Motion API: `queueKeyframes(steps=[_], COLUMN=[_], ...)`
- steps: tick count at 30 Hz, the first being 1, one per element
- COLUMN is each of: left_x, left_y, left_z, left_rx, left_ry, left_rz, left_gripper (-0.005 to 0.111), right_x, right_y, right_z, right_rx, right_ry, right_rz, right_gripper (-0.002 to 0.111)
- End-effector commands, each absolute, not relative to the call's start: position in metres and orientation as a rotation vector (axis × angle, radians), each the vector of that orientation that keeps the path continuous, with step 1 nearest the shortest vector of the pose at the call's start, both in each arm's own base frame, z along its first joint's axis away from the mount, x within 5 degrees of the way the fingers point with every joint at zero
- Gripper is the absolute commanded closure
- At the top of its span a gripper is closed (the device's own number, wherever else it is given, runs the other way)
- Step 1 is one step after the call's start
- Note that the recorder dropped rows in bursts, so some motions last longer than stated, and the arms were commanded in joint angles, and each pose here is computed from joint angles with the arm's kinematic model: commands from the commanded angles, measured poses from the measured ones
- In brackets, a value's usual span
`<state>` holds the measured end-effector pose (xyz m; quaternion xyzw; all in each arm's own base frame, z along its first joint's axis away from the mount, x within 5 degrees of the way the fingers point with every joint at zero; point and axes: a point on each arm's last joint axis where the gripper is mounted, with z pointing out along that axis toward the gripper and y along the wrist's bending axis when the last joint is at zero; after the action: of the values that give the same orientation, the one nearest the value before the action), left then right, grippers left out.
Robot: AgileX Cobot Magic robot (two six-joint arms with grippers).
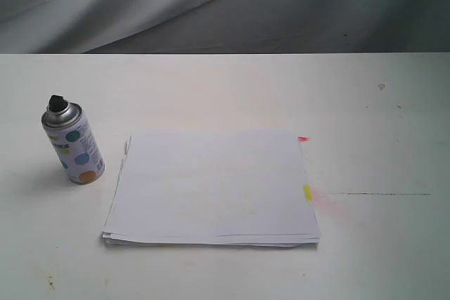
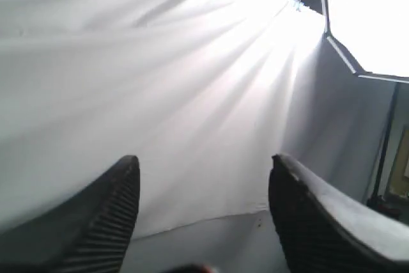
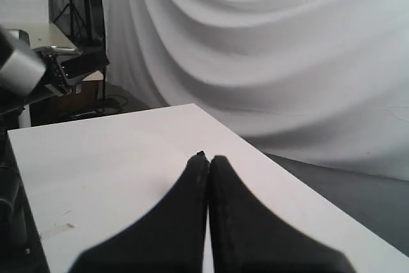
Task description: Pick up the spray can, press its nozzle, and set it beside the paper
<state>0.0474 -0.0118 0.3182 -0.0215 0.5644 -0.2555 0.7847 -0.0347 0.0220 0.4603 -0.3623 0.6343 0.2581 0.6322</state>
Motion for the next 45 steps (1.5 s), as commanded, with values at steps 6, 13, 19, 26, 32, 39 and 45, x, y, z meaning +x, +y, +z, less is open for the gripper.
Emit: queueKeyframes(steps=[6,13,19,26,32,39,45], left_x=[0.026,0.027,0.027,0.027,0.027,0.027,0.027], left_y=[-0.011,-0.016,-0.016,-0.015,-0.015,-0.015,-0.015], left_z=[0.304,0.294,0.294,0.296,0.296,0.296,0.296], left_rx=[0.007,0.018,0.018,0.019,0.019,0.019,0.019], left_ry=[1.29,1.408,1.408,1.388,1.388,1.388,1.388], left_rz=[-0.591,-0.636,-0.636,-0.626,-0.626,-0.626,-0.626], left_gripper=[0.051,0.065,0.103,0.107,0.107,0.107,0.107], right_x=[-0.057,-0.018,0.014,0.032,0.035,0.035,0.035], right_y=[-0.002,0.017,0.02,0.019,0.021,0.021,0.021], right_z=[0.371,0.327,0.309,0.284,0.275,0.275,0.275], right_rx=[-0.692,-0.613,-0.403,-0.292,-0.296,-0.296,-0.296], right_ry=[1.428,1.506,1.349,1.282,1.308,1.308,1.308], right_rz=[0.527,0.582,0.545,0.501,0.497,0.497,0.497], right_gripper=[0.108,0.108,0.108,0.108,0.108,0.108,0.108])
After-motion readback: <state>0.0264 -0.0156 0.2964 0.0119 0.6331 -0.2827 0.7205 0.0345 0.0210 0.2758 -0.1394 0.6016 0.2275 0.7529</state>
